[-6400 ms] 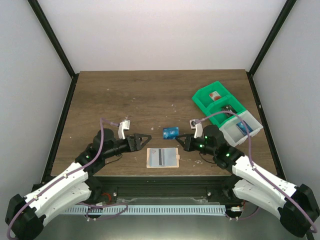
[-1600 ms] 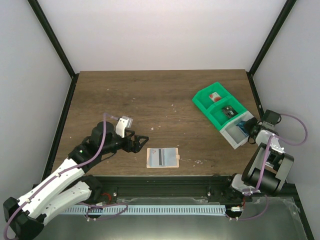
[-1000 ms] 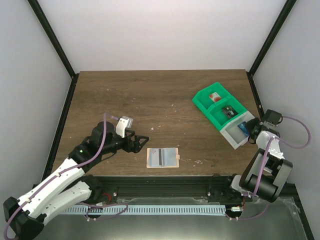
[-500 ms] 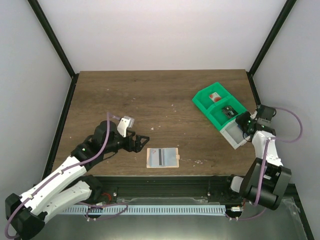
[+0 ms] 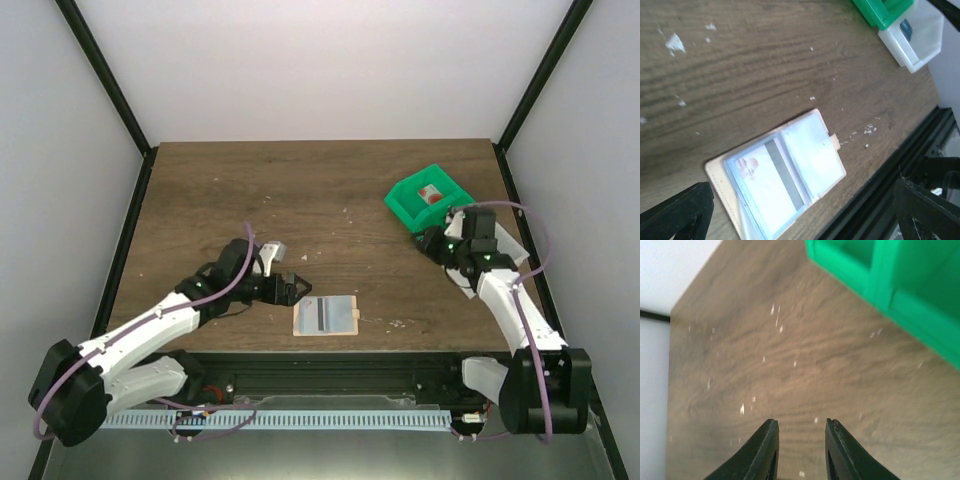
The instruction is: Take the credit cards out of the card holder
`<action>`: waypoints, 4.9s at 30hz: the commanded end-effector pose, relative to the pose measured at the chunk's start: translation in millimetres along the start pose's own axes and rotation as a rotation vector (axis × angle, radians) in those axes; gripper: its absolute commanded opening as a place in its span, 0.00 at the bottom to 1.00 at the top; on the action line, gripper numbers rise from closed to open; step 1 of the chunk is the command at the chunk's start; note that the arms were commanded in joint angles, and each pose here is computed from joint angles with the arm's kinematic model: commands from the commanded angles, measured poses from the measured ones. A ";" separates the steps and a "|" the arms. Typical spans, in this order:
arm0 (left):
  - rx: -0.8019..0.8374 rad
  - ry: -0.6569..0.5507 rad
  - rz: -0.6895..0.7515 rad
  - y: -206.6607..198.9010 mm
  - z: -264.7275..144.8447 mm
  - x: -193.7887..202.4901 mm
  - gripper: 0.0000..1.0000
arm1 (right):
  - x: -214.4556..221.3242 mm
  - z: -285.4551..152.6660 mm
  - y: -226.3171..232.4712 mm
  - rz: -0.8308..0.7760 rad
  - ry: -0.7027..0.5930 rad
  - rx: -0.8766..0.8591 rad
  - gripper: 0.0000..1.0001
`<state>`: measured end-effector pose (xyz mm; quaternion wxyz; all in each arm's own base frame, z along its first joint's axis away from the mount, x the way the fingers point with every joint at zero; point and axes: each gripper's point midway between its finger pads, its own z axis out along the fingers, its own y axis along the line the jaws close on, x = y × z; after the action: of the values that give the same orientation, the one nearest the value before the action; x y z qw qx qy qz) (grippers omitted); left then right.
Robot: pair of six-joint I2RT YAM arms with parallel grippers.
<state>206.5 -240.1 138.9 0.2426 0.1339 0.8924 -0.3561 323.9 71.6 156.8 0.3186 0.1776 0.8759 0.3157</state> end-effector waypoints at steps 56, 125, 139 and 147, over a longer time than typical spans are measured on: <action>0.180 -0.214 -0.380 24.3 -10.0 29.9 1.00 | 290.5 88.5 57.7 -0.414 0.577 0.040 0.19; 0.312 -0.064 -0.535 5.0 43.6 51.5 1.00 | 312.2 81.0 33.4 -0.319 0.602 -0.088 0.00; 0.358 -0.070 -0.553 -4.2 43.6 46.9 1.00 | 314.0 82.5 37.8 -0.328 0.612 -0.106 0.00; 0.441 -0.081 -0.544 -29.4 40.1 32.1 1.00 | 308.1 79.3 58.5 -0.347 0.587 -0.187 0.06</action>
<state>176.6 -275.2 89.8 0.1302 -0.0859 0.8118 -0.5627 168.9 311.8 21.2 0.1412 -0.0885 0.9073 0.3861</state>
